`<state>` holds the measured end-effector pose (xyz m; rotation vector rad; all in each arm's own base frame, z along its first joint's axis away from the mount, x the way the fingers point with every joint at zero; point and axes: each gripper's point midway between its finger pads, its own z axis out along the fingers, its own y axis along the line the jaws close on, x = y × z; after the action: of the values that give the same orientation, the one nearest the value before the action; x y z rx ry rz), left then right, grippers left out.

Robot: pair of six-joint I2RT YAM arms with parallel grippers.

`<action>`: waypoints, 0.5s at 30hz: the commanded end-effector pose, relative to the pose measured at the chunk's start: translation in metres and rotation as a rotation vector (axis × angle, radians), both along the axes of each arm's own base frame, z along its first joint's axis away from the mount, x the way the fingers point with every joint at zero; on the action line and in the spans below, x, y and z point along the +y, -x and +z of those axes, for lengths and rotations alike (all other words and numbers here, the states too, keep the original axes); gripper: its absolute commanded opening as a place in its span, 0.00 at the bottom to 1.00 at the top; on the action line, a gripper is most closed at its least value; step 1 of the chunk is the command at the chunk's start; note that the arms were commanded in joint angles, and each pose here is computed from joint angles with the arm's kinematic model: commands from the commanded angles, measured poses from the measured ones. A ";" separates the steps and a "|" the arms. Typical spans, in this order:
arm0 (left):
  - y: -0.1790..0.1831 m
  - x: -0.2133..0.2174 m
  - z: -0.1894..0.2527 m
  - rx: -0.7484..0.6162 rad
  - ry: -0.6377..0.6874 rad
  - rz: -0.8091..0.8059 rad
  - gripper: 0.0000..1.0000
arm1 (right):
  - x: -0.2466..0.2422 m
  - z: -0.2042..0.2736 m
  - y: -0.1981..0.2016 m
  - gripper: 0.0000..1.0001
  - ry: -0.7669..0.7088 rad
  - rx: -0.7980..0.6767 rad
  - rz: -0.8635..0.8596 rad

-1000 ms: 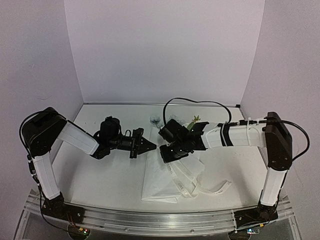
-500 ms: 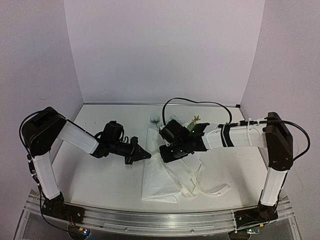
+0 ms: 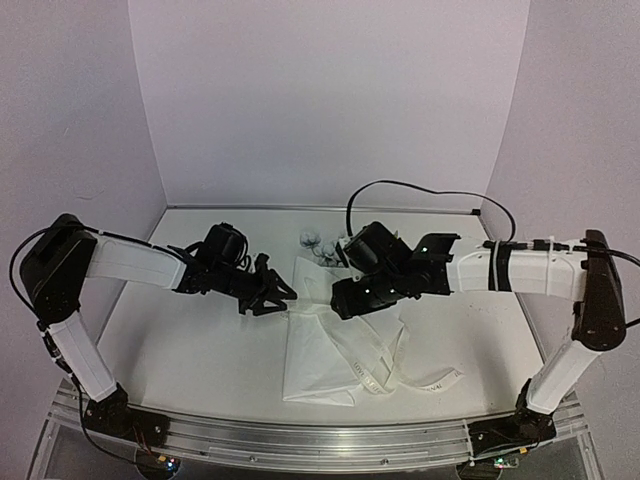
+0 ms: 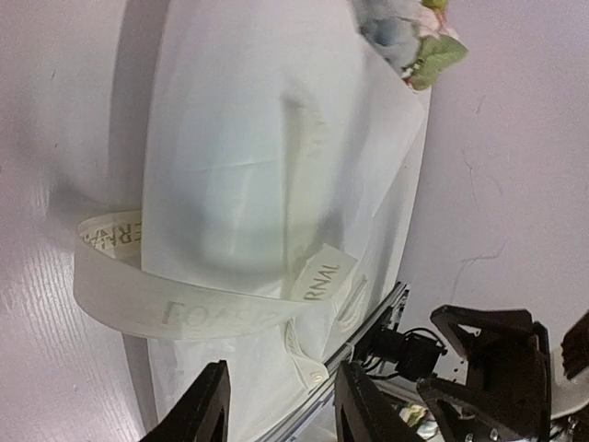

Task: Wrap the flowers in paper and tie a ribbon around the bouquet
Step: Cross the ribbon over the folded bouquet.

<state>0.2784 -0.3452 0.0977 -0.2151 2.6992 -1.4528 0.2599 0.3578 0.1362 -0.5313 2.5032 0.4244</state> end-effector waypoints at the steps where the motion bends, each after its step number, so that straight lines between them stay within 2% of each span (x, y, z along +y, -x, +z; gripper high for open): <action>1: -0.009 0.001 0.058 -0.229 -0.057 -0.040 0.43 | -0.027 0.008 0.002 0.57 0.007 0.021 -0.062; 7: -0.038 -0.010 0.054 -0.358 -0.327 -0.093 0.52 | -0.062 0.011 0.003 0.62 0.028 -0.006 -0.147; 15: -0.058 -0.025 0.011 -0.393 -0.599 -0.096 0.66 | -0.121 0.009 0.012 0.72 0.034 -0.052 -0.305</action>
<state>0.3289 -0.3873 0.1403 0.1815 2.6131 -0.8894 0.2470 0.2657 0.1362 -0.2886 2.5410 0.3040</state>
